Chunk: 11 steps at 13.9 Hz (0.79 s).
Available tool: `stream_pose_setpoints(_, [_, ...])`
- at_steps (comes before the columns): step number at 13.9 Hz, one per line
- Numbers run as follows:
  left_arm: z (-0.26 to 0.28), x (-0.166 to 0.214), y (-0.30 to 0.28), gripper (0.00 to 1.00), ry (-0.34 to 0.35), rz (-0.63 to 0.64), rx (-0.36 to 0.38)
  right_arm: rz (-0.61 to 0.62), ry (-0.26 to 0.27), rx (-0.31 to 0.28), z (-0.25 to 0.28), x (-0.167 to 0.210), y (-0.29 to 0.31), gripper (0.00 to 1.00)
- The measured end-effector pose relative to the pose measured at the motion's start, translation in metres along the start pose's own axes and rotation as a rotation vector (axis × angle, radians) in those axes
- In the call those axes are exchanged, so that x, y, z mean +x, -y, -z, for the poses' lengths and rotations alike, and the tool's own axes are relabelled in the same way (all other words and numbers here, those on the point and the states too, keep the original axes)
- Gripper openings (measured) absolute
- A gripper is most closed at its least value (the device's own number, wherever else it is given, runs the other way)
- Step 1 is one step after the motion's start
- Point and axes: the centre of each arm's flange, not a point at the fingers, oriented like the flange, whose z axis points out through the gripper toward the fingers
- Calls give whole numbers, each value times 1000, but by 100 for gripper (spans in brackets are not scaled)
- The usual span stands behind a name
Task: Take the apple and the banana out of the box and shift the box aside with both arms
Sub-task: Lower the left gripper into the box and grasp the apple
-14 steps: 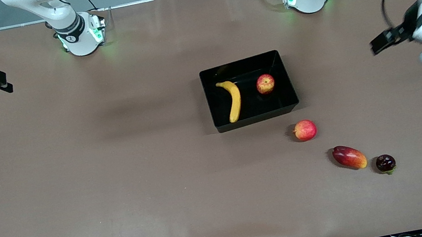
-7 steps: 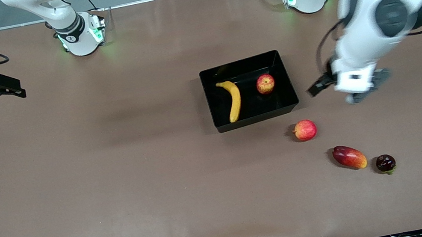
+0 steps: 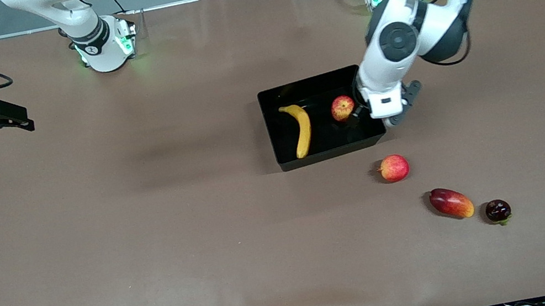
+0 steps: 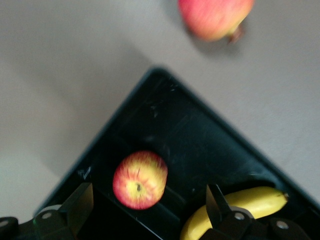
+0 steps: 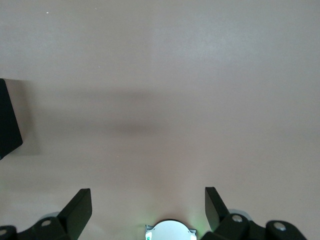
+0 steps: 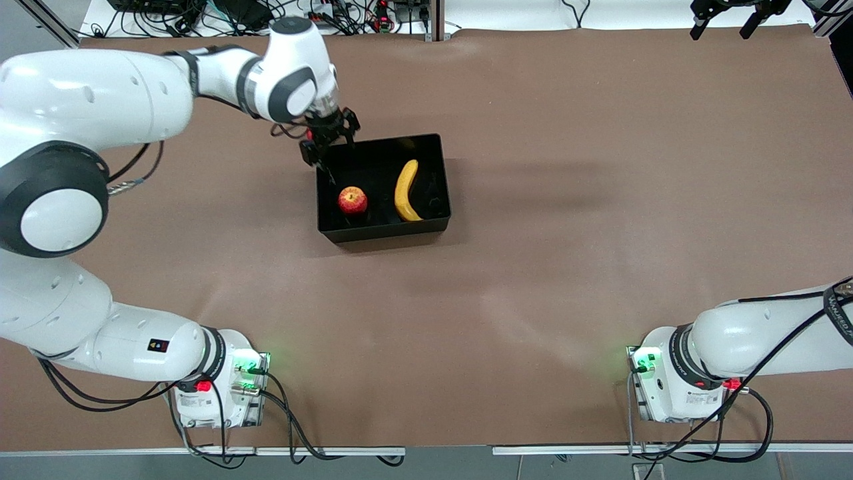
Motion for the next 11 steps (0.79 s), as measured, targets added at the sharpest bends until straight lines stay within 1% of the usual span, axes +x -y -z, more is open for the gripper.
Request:
stream_pose_setpoints(3, [-35,-18,-2,100,-22,44,51,-20,30,4,3,-8,-11,100])
stream_pose_setpoints(6, [-76,-15,-3,100,-52,59,100,-38,22,6,9,-13,-20,100])
stream_pose_setpoints(9, [-100,-15,-2,100,-35,61,127,-58,10,10,15,-17,-30,100])
stream_pose_setpoints(11, [-110,-16,-3,100,-25,60,128,-59,-1,10,20,-21,-30,100])
